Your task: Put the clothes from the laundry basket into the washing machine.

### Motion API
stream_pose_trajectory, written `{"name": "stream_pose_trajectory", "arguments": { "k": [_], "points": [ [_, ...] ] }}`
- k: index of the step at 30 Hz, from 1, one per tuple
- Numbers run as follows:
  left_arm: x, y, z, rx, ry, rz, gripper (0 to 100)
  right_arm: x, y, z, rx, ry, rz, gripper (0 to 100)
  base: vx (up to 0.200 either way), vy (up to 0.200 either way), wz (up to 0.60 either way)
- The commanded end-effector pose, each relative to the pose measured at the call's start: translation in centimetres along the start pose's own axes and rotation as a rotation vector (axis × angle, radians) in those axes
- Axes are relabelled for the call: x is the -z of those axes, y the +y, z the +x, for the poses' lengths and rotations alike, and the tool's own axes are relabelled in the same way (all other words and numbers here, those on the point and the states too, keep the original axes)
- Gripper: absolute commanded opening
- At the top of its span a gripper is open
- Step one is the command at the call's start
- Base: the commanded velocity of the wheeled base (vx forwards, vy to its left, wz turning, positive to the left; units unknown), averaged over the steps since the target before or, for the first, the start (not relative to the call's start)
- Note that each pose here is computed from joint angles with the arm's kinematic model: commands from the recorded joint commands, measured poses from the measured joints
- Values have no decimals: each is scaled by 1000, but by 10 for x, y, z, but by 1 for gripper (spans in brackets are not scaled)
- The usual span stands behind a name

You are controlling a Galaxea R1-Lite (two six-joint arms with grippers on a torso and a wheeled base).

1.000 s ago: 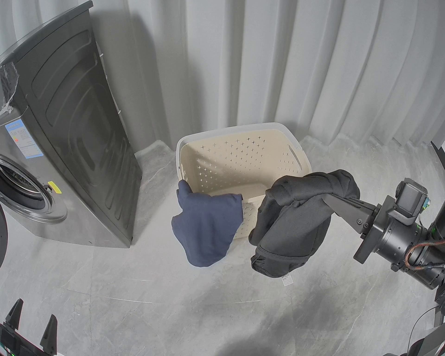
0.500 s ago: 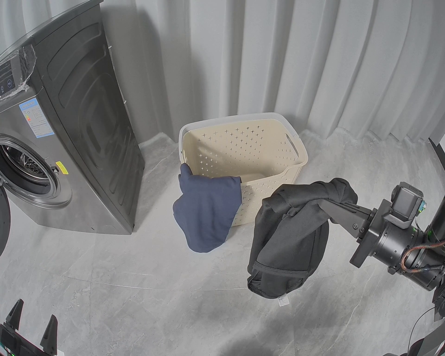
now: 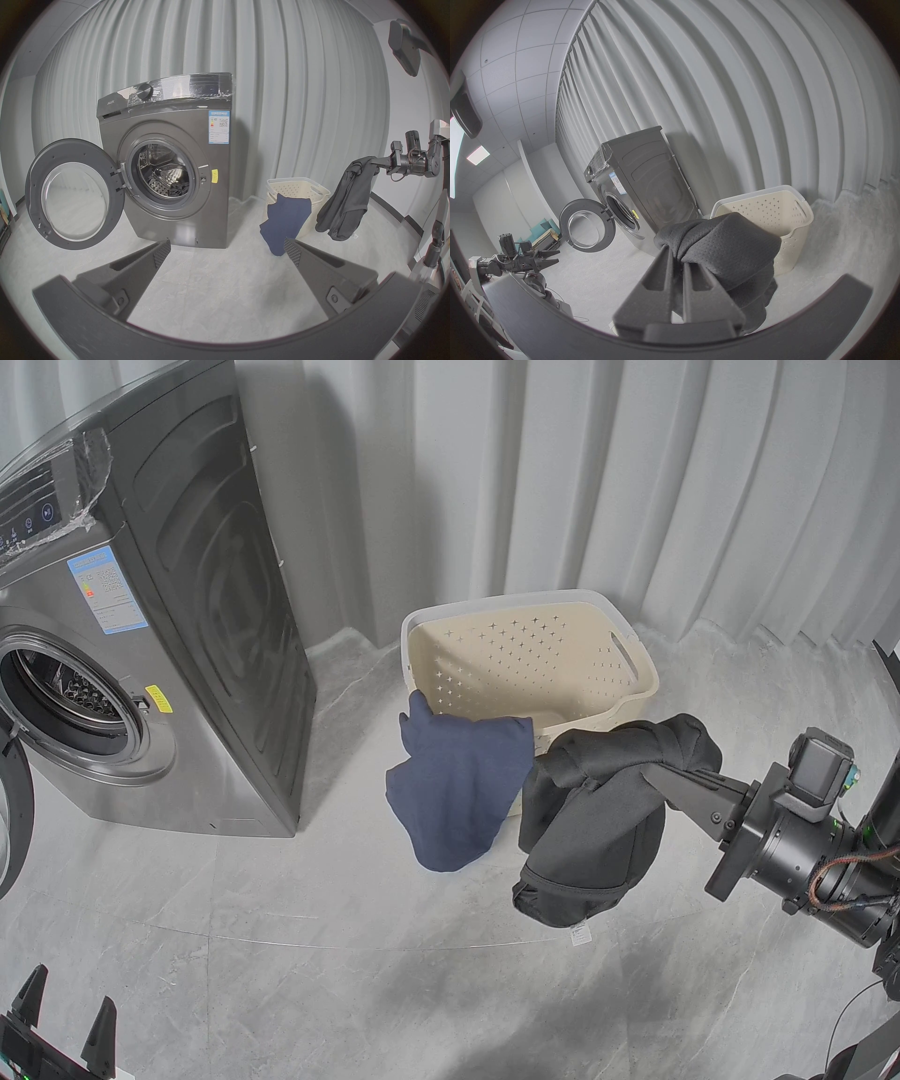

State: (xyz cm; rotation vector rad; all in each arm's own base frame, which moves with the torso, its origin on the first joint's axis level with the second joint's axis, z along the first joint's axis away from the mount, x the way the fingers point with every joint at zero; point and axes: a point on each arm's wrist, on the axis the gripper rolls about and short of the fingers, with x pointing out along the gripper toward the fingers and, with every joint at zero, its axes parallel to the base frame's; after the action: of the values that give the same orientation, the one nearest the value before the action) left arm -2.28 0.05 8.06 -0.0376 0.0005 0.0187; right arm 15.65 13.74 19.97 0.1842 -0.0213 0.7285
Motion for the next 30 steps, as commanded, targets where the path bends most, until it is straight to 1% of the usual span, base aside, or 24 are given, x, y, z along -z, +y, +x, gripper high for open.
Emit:
{"name": "stream_pose_trajectory", "arguments": {
  "k": [1,10,20,30],
  "points": [
    [5,0,0,0,5,-1,100,1,0,0,0,4,1,0,0,200,0],
    [4,0,0,-1,4,-4,100,3,-4,-1,18,10,5,0,0,200,0],
    [4,0,0,-1,4,-4,100,0,-3,-1,15,-11,3,0,0,200,0],
    [5,0,0,0,5,-4,100,1,-3,-1,11,-9,2,0,0,200,0]
  ]
}}
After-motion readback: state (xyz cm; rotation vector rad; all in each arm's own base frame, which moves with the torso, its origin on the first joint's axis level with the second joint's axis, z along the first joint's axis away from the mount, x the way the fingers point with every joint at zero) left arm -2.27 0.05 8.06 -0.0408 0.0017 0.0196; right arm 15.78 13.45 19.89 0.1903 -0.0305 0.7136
